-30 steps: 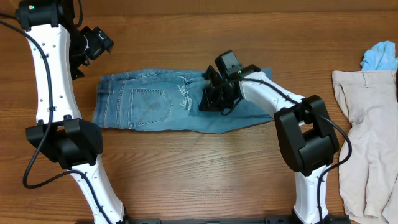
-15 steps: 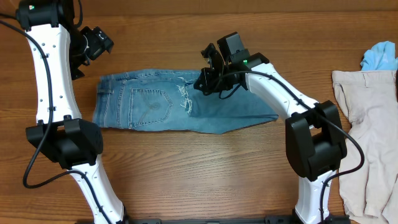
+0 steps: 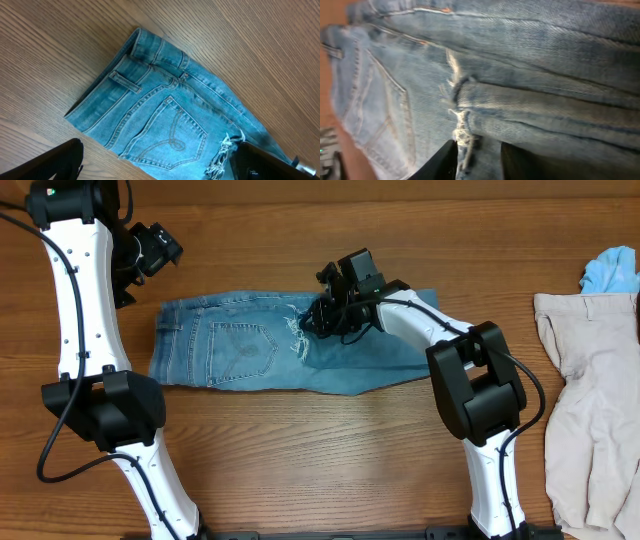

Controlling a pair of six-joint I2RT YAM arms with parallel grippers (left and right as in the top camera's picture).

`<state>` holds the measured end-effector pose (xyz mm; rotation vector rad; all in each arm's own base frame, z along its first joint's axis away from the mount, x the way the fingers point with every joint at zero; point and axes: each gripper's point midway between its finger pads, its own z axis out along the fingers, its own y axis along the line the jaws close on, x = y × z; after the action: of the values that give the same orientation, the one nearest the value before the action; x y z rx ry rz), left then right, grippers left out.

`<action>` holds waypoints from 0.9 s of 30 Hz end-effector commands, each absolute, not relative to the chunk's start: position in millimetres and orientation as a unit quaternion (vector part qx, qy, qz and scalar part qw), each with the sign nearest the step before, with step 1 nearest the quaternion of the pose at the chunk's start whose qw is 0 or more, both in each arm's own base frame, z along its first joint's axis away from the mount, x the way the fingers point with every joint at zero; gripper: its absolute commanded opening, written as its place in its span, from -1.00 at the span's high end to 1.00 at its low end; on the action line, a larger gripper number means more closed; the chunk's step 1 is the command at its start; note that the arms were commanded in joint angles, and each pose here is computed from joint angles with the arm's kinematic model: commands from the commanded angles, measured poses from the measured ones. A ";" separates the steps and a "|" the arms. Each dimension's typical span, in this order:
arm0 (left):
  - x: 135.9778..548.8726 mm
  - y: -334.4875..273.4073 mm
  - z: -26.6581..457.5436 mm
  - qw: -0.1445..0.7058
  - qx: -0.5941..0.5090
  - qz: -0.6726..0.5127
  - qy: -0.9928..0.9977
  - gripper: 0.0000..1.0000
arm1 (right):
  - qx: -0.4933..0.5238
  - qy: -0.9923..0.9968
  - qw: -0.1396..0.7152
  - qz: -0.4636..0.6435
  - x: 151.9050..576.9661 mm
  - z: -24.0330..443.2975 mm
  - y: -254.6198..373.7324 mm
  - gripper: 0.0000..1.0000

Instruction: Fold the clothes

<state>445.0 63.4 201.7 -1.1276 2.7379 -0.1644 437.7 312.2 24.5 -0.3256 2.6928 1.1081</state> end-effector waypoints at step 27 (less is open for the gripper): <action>445.9 61.0 208.2 0.097 -0.367 -0.058 0.923 -1.00 | 0.139 0.958 0.133 0.212 457.6 132.3 -36.8 -1.00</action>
<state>445.2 62.2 201.7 -1.1235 2.7397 -0.1647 455.7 -36.5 130.6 0.4248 2.7849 0.6311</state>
